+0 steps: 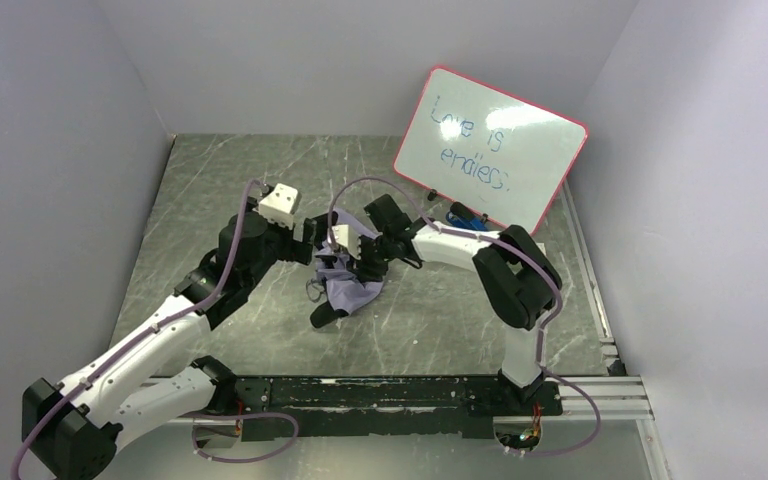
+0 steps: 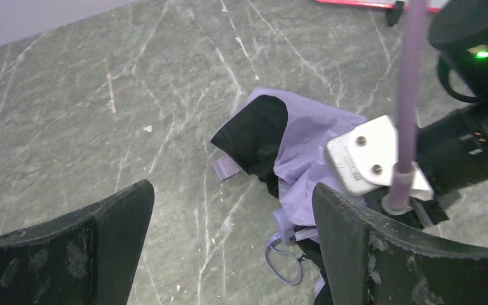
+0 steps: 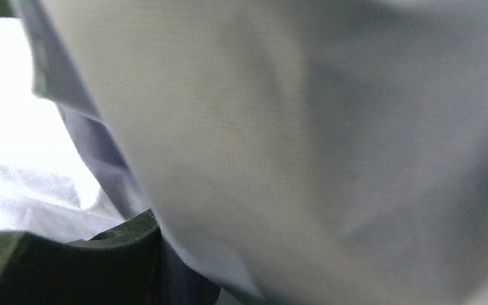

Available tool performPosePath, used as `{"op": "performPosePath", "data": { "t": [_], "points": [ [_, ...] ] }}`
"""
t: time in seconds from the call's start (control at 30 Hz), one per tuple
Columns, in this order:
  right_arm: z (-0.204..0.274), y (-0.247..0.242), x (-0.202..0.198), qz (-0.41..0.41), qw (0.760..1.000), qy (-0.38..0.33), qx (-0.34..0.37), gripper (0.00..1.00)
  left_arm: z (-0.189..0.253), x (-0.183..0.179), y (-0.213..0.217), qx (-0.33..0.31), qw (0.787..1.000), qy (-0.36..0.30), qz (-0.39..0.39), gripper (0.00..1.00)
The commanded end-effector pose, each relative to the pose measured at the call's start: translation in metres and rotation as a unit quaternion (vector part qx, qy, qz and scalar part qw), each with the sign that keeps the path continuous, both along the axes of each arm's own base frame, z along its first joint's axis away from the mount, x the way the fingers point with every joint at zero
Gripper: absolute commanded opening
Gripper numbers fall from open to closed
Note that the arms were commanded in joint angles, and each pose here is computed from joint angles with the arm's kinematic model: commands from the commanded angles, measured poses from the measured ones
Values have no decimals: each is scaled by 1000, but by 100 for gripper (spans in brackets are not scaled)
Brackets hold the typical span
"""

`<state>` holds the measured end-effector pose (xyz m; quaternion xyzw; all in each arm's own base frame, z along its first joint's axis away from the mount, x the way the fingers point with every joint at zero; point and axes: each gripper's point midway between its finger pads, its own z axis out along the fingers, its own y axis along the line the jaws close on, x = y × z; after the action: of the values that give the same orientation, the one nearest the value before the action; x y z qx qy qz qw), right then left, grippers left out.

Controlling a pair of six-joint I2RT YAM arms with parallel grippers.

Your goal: Put away the umbrella

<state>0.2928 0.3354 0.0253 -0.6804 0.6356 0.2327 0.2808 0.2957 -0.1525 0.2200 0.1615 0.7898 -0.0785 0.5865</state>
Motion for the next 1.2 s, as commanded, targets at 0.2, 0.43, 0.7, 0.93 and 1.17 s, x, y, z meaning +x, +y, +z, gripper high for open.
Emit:
{"op": "performPosePath", "data": {
  "t": [0.2, 0.43, 0.7, 0.93, 1.17],
  "points": [
    [118, -24, 20, -117, 985, 33, 126, 0, 26, 3, 28, -25, 996, -43, 76, 98],
    [210, -47, 43, -202, 953, 46, 220, 0, 35, 0, 21, -35, 996, -70, 45, 98],
    [296, -69, 68, -293, 916, 38, 271, 0, 42, -6, 15, -34, 994, -104, 9, 98],
    [352, -76, 65, -318, 891, 24, 323, 0, 45, -16, 0, -56, 991, -117, -43, 98],
    [376, -73, 50, -290, 890, 25, 350, 0, 47, -28, -16, -69, 985, -125, -100, 98]
  ]
}}
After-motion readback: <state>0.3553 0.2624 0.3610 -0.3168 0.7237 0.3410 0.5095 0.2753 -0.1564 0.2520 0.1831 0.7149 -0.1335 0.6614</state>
